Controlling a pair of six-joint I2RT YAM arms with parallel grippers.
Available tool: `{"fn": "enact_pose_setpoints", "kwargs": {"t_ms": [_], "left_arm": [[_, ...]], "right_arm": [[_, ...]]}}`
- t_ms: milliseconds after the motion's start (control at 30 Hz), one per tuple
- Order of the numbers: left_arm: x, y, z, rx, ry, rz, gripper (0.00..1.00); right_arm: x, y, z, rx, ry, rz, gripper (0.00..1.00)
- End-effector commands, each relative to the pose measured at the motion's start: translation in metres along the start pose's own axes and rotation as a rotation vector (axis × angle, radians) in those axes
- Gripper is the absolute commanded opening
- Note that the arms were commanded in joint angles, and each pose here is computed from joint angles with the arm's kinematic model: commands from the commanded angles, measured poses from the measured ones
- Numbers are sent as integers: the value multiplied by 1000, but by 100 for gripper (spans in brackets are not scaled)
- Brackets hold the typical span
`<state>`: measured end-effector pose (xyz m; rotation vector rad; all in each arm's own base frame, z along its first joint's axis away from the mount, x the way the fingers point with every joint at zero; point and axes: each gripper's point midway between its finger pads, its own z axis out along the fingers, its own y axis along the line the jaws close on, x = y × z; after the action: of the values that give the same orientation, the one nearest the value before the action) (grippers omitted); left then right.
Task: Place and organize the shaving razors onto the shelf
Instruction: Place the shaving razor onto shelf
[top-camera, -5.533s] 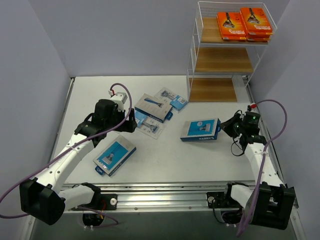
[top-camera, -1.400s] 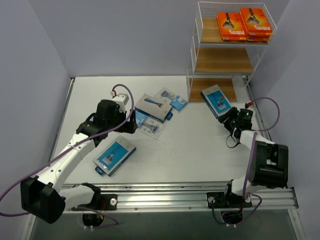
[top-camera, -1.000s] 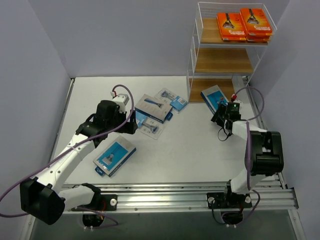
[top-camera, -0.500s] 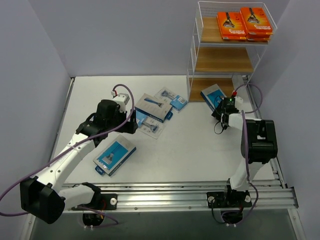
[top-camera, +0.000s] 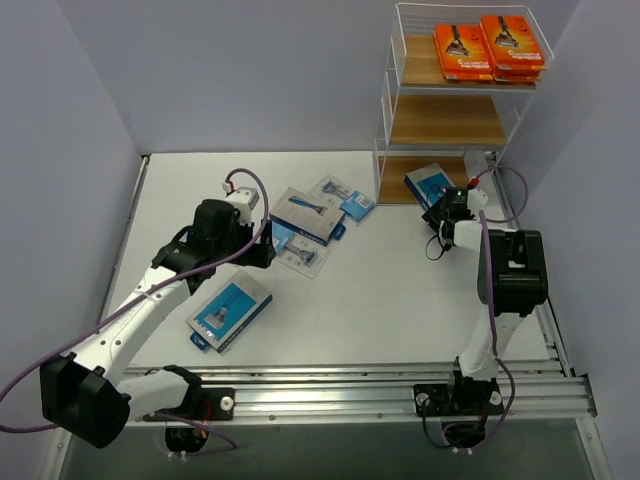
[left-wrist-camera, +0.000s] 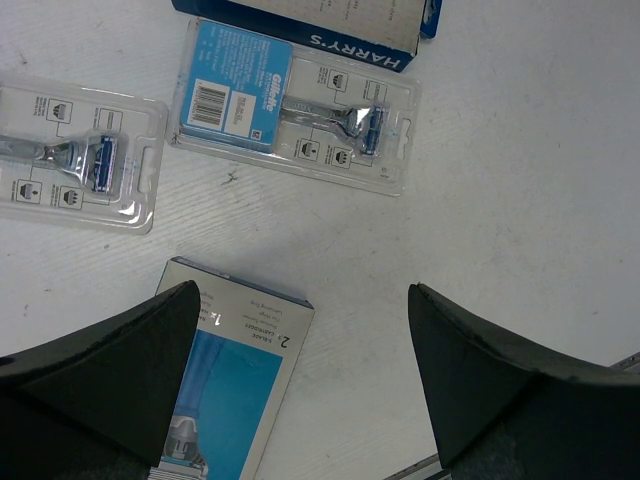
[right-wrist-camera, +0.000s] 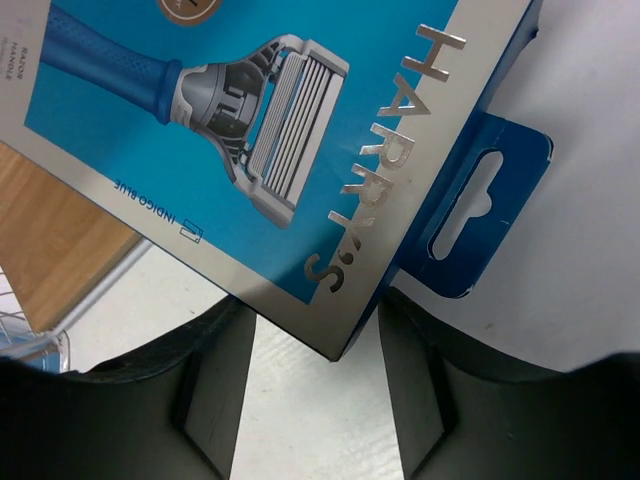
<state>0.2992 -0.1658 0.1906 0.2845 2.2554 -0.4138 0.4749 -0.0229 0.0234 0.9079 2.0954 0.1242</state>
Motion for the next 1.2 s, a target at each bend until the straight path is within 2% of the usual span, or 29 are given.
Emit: {"fn": "enact_pose_setpoints", "kwargs": {"t_ms": [0,400,767,1167], "left_arm": [[-21,-8,-6,25,-49,13,94],[-20,-9,-6,31,-45,15,94],[-20,-9,-5,32,-43,16,94],[-19,-10,-4,38,-35,16,94]], "right_arm": [[-19,21,4,-44,-52,75,45],[-30,37,14,-77,-92,236,40],[-48,52,27,-78,-110,240,40],[-51,43,38,-47,-114,272,40]]}}
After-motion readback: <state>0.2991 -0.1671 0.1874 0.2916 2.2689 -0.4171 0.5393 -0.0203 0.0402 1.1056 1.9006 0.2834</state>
